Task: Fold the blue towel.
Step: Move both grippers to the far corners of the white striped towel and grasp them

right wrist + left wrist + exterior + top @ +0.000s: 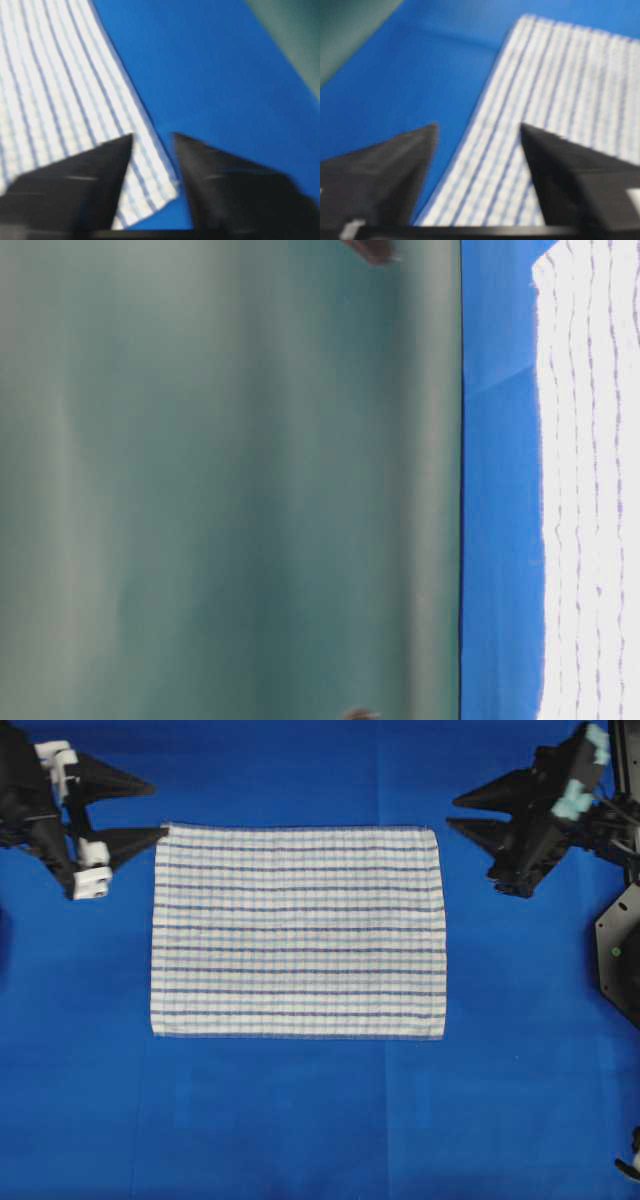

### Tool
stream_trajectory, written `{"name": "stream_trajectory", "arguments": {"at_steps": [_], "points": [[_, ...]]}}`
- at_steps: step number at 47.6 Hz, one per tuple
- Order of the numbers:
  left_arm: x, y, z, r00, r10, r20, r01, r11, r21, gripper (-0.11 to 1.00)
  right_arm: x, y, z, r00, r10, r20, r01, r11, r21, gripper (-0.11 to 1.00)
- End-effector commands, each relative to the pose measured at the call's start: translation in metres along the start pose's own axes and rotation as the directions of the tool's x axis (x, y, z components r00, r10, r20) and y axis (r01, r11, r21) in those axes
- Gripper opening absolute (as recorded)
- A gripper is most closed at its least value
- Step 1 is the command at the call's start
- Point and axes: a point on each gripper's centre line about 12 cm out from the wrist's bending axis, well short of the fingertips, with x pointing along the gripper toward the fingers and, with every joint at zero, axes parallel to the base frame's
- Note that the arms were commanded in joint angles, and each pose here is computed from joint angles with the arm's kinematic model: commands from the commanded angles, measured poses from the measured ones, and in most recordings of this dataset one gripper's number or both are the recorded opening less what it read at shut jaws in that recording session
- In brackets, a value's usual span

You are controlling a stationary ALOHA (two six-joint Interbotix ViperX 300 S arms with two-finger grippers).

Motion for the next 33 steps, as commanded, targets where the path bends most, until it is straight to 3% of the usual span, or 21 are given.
{"name": "stream_trajectory", "arguments": {"at_steps": [1,3,5,33], "points": [[0.011,0.006,0.0,1.0,0.023,-0.004,-0.023,1.0,-0.009,0.78,0.012,-0.005,0.004,1.0,-0.021,0.005,0.021,1.0,0.015,0.65],[0.017,0.01,-0.007,0.999,0.037,-0.026,-0.037,0.999,-0.014,0.83,0.017,-0.008,0.0,0.999,-0.032,-0.007,0.033,0.999,0.022,0.71],[0.021,0.014,-0.013,0.998,0.049,-0.043,-0.049,0.999,-0.017,0.82,0.022,-0.009,-0.003,0.999,-0.039,-0.014,0.039,0.999,0.024,0.74],[0.062,0.037,-0.093,0.966,0.117,-0.233,-0.128,0.991,-0.036,0.77,0.065,-0.022,-0.06,0.984,-0.097,-0.147,0.104,0.993,0.046,0.71]]}}
